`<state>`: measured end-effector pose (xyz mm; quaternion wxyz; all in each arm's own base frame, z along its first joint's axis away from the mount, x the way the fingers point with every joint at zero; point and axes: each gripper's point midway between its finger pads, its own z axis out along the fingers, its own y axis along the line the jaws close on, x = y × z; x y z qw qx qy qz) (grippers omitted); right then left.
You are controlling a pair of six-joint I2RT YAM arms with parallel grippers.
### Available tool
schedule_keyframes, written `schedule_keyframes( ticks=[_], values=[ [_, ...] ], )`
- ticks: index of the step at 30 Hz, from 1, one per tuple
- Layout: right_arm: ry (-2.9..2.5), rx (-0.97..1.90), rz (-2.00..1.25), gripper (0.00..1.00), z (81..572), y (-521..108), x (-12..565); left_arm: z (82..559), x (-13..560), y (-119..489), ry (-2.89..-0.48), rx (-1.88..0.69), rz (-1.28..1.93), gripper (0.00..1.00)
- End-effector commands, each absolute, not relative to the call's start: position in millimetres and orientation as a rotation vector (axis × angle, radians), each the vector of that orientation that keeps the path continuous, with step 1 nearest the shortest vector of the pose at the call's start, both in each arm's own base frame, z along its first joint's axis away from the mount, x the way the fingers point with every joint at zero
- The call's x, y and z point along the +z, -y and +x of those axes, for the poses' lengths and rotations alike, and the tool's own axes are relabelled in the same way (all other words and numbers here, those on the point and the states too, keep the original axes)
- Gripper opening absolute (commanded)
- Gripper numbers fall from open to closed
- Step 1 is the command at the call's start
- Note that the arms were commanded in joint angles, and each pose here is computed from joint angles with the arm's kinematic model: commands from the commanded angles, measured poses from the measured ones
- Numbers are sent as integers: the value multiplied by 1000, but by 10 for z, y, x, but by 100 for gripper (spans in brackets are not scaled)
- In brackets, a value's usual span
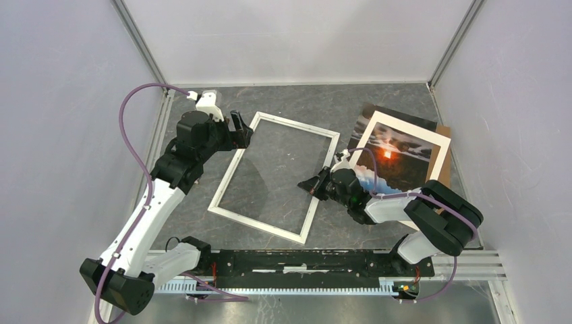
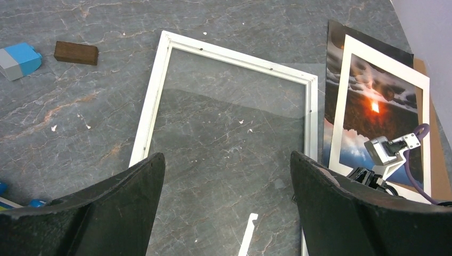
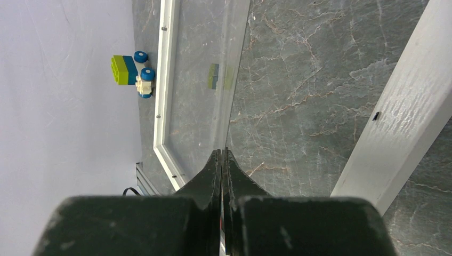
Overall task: Put the photo into the frame
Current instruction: Place the photo frame item in the photo frame.
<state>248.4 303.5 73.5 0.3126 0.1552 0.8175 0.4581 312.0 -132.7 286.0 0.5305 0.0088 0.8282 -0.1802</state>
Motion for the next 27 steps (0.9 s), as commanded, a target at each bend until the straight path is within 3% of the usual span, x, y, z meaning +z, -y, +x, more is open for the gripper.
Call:
schedule_keyframes(
  ticks=[1, 27],
  values=[
    [-2097, 1240, 378, 0, 2516, -3044, 884, 3167, 2955, 1370, -1929, -432, 74, 92],
    [-2119, 1269, 359, 0, 2485, -3080, 824, 3174, 2938, 1384, -1934, -438, 77, 92]
  ],
)
